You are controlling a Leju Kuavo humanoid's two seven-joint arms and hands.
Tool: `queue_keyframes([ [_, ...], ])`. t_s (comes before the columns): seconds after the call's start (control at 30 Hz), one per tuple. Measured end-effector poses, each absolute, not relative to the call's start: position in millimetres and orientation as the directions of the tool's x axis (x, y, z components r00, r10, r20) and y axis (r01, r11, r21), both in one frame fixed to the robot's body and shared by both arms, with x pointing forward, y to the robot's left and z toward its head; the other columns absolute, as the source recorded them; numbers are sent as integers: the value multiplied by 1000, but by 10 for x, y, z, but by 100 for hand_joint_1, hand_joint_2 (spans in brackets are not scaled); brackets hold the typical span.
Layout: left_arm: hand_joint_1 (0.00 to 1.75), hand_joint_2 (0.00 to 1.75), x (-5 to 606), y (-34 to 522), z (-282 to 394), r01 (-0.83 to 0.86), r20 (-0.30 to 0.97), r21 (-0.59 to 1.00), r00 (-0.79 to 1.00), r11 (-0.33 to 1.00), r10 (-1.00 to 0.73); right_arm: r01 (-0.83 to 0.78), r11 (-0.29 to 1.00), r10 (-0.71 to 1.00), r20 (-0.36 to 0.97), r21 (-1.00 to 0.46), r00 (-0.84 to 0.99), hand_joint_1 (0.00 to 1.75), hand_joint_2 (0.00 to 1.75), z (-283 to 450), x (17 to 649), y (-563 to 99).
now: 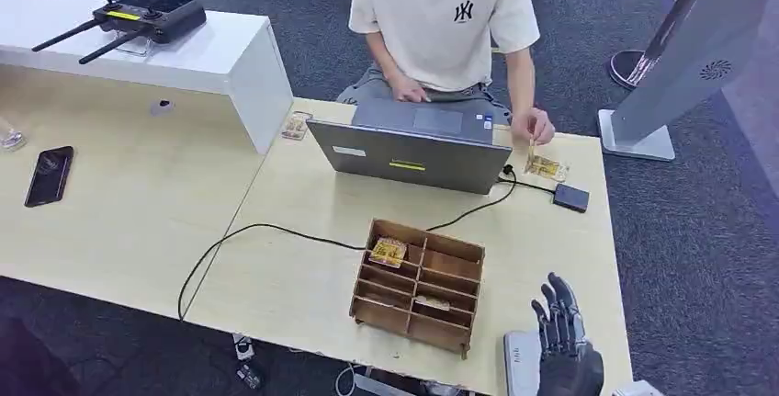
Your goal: Pass the card to the sensor for recognition and then transmit it.
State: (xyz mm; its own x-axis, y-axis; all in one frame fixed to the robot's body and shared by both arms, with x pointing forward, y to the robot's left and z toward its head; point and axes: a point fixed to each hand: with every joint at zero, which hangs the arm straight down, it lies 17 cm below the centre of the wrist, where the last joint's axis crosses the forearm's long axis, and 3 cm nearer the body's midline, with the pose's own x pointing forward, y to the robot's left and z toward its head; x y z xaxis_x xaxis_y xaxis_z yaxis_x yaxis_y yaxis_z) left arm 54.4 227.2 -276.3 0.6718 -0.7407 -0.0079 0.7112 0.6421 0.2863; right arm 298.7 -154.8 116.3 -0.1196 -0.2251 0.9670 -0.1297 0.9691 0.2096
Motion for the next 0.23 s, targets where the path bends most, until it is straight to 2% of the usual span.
queue_keyframes([
  [0.23,0,0,545,2275,-2764,713,-6,286,670,641,-742,-99,982,-175,974,161,-144,0,0,1199,2998,-1603],
])
